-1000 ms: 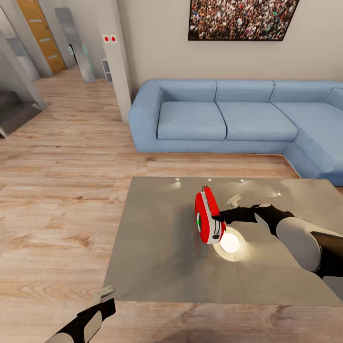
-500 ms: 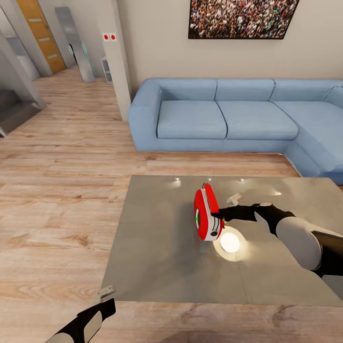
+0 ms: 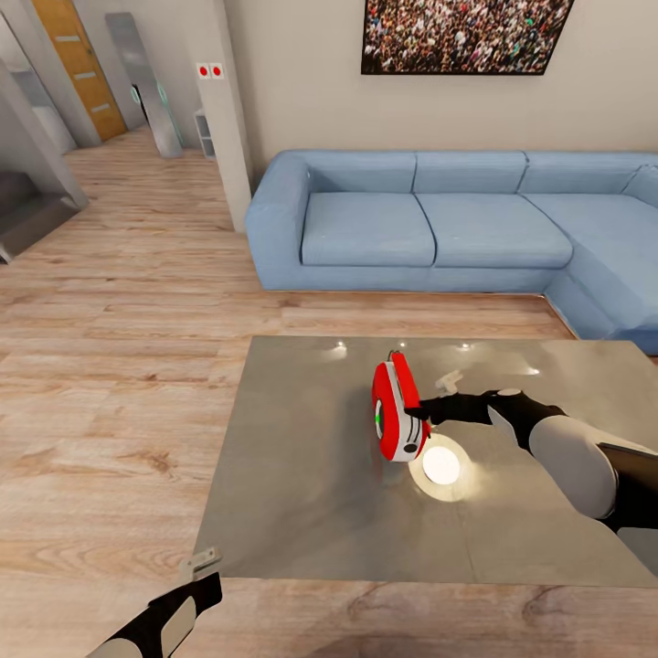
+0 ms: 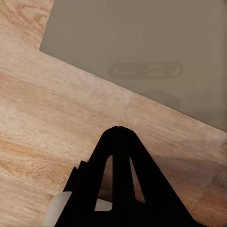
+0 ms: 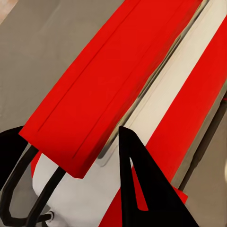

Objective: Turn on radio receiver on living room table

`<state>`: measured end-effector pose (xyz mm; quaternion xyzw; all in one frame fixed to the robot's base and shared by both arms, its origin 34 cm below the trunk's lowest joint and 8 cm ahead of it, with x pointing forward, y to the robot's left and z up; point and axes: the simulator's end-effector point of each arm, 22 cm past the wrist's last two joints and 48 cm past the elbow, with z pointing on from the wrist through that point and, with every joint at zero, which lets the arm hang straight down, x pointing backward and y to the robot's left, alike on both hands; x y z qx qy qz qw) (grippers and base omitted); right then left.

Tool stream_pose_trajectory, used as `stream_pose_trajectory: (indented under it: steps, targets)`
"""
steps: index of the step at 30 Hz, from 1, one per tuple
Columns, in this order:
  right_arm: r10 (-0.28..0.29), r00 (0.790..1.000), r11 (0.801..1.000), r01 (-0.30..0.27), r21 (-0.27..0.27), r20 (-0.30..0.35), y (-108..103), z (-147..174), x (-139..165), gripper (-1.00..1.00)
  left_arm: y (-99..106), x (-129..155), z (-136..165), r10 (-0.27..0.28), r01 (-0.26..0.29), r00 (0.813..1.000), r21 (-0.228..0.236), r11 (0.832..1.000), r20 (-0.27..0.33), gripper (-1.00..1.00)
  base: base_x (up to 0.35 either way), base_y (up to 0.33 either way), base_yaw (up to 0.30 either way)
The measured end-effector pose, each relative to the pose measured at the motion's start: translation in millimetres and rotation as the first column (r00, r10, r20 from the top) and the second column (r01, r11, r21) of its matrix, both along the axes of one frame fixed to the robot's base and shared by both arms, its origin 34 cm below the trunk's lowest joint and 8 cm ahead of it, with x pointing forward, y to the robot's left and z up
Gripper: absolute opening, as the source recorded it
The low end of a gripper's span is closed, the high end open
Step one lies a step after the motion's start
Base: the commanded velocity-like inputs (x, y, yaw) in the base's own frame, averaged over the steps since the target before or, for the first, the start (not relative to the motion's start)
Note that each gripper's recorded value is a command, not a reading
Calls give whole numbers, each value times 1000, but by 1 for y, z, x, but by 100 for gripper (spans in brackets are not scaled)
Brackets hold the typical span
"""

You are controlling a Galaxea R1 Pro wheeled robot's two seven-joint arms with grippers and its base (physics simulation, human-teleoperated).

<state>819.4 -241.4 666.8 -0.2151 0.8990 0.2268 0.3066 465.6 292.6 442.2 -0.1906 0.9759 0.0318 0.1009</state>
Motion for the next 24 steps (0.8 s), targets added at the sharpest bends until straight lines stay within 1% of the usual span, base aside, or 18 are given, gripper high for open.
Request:
stream_pose_trajectory:
  steps: [1, 2, 3, 18, 24]
  targets:
    - [0, 1000, 1000, 0, 0, 0, 0, 0, 0, -100, 0, 0, 0, 0, 0, 1000, 0, 1000, 0, -100, 0, 0, 0]
    - [0, 1000, 1000, 0, -1, 2, 1, 0, 1, 100, 0, 0, 0, 0, 0, 1000, 0, 1000, 0, -100, 0, 0, 0]
    - [32, 999, 999, -32, -33, -20, -1, -9, -8, 100, 0, 0, 0, 0, 0, 1000, 0, 1000, -1, -100, 0, 0, 0]
    - [20, 1000, 999, -21, -49, -21, -4, -13, -9, 100, 0, 0, 0, 0, 0, 1000, 1, 1000, 0, -100, 0, 0, 0]
    - [20, 1000, 999, -21, -49, -21, -4, -10, -9, 100, 5, 0, 3, -3, 3, 1000, 8, 1000, 0, -100, 0, 0, 0]
